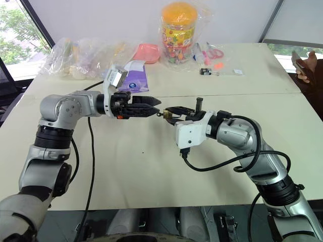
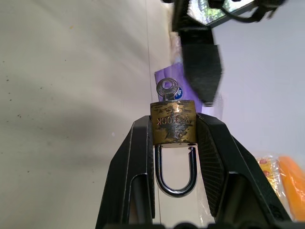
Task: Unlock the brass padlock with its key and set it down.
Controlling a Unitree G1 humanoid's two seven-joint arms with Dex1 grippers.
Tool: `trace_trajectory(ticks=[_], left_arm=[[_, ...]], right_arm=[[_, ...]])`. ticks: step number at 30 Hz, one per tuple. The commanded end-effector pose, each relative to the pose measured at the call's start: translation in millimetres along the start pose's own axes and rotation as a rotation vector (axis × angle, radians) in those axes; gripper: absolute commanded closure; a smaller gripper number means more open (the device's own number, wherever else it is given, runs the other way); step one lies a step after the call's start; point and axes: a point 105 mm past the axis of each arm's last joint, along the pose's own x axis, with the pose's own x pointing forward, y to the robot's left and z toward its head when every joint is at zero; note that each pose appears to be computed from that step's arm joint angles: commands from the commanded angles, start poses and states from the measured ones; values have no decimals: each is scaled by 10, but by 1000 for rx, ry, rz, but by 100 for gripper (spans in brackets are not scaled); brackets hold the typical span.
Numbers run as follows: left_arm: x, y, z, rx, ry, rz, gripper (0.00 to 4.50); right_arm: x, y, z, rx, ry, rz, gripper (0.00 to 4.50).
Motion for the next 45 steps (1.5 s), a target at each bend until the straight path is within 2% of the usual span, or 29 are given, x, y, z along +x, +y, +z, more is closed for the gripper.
trace_trajectory(ticks=[1,12,15,19,23,24,32,35,39,40,42,45], left_arm=[[82,-77,-121,86,71,-20,11],[206,80,-10,106,-16,42,11],[217,88,-1,105,-20,39,85],[215,100,-22,105,-16,38,242],[196,87,-56,107,2,32,424],[192,83,-65,106,8,29,445],[177,74,-115,115,39,22,445],[174,76,-112,118,40,21,450],[152,90,-87,127,41,26,450],[140,94,-78,131,41,28,450],[115,104,-61,139,40,33,450],[80,128,-18,153,34,46,450]], right_arm=[[-29,-134,135,-43,-42,-42,381],[-21,-144,155,-41,-45,-45,381],[-23,-143,156,-41,-44,-45,381],[-29,-140,153,-40,-40,-44,381],[-32,-141,153,-42,-38,-45,381],[-32,-141,153,-42,-38,-45,381],[-29,-169,162,-41,-41,-49,381],[-33,-190,153,-9,-40,-58,230],[-97,-173,29,178,-6,-51,28],[-143,-151,-38,242,18,-38,5],[-244,-64,-133,395,54,7,5],[-377,21,-131,732,28,34,5]])
